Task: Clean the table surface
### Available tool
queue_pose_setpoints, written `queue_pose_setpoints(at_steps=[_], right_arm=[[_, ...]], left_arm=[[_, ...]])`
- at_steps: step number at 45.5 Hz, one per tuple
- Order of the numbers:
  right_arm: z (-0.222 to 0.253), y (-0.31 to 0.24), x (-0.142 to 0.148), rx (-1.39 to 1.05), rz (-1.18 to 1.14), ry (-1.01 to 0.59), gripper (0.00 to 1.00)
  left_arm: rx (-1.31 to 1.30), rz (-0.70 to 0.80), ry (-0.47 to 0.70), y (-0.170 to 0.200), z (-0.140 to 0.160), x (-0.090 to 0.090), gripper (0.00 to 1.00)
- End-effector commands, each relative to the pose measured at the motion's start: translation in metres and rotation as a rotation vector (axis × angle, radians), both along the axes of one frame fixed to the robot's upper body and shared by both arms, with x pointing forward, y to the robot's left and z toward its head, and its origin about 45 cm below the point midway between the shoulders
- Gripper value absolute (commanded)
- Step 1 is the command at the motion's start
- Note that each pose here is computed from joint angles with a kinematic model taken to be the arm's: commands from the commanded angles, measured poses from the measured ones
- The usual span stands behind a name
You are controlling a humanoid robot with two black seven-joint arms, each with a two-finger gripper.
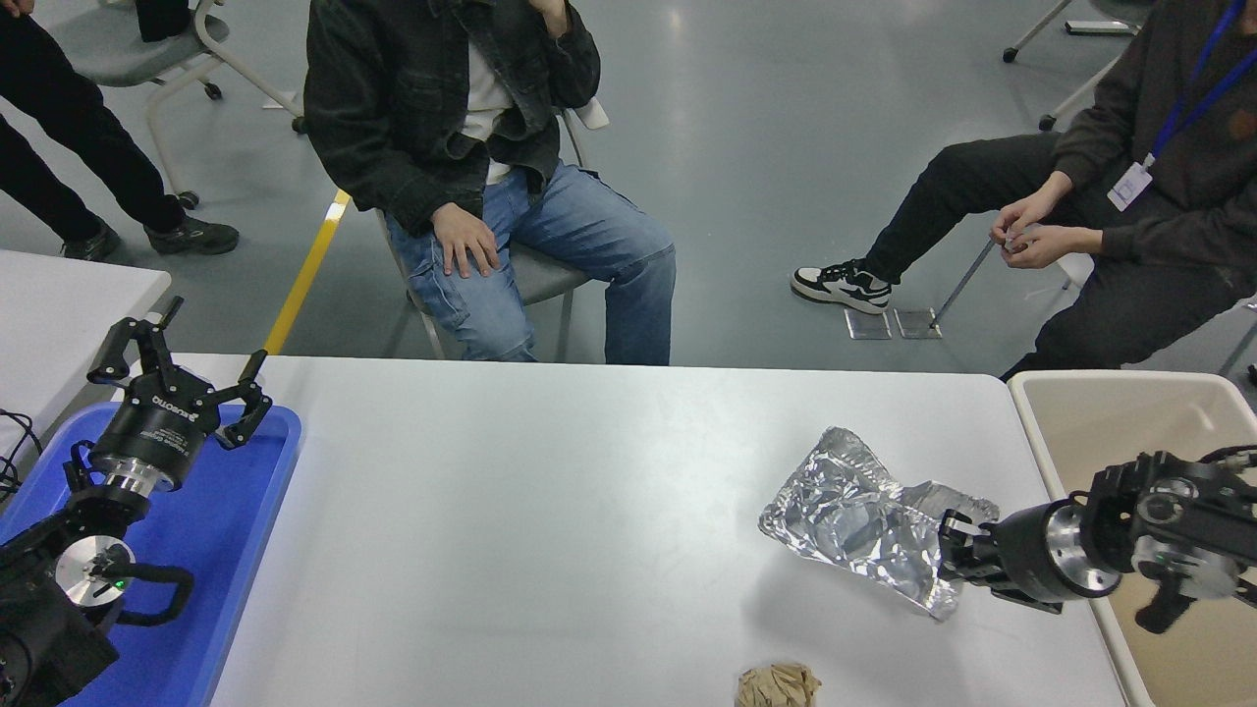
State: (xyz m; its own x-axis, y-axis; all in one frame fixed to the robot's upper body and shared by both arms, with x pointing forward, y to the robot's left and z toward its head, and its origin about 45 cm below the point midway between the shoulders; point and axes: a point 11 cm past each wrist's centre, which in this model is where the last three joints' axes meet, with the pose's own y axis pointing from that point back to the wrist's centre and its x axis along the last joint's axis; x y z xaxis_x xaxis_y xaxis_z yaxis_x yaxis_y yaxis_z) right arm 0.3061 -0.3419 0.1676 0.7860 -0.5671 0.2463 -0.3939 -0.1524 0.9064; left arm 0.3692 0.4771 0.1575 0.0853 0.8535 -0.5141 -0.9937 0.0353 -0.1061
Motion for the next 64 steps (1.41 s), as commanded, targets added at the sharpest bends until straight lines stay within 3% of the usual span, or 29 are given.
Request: queue_pose_setpoints(at_steps=[1,32,46,64], right_arm=[[0.045,-0.023,0.000,-0.030,0.017,-0.053,0.00],[0.130,-0.070,-0.004,-0.098,0.048,-0.134,0.00],[0.145,-0.080,-0.003,-0.107,0.045,-0.152,0.00],[0.143,-0.145,0.008,-0.185,-0.119,-0.168,0.00]], left_arm=[[0.000,0.000,0.000,0.000,0.000,0.000,1.00],[0.000,0.000,0.000,0.000,0.000,0.000,1.00],[0.000,0.000,0.000,0.000,0.000,0.000,1.00],[0.000,0.000,0.000,0.000,0.000,0.000,1.00]])
